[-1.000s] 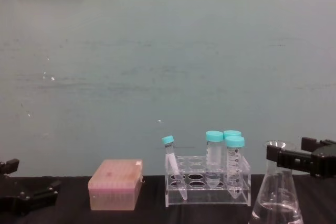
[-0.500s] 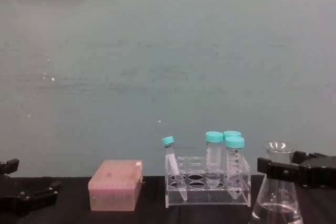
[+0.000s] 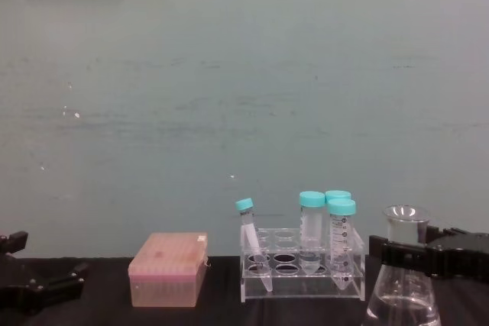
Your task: Pick up the beaker with the right gripper, shake it three times, and then put it down.
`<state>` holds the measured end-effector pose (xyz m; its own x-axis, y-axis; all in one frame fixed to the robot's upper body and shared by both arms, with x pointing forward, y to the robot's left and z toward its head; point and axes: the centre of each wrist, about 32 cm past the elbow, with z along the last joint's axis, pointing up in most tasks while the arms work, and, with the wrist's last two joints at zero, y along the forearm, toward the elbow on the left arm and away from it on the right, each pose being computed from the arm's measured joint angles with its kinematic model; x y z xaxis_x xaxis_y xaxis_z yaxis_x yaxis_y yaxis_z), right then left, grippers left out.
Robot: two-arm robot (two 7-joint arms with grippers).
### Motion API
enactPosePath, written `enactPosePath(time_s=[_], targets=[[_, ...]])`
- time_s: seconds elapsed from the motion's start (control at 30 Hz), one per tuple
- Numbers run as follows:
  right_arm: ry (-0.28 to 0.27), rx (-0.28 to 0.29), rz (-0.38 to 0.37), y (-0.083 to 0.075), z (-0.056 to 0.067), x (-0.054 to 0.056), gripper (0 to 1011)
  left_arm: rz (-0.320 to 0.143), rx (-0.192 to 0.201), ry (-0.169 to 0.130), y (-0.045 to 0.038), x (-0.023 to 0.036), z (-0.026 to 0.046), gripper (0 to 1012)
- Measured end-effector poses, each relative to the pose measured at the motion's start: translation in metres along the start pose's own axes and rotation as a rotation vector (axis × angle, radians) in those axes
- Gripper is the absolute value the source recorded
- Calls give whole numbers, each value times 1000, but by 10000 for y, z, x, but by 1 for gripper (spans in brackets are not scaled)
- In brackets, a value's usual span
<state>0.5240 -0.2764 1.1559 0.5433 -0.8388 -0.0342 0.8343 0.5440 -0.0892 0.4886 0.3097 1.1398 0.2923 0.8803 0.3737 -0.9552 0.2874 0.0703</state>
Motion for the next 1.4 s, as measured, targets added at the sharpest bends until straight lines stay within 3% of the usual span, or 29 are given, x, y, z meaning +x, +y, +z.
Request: enactPosePath(time_s=[0.9, 1.4], targets=[[20, 7, 24, 62, -40, 42, 977, 0, 0, 0, 0, 0, 0, 1000], [21, 9, 24, 58, -38, 40, 568, 0, 0, 0, 0, 0, 0, 1000]])
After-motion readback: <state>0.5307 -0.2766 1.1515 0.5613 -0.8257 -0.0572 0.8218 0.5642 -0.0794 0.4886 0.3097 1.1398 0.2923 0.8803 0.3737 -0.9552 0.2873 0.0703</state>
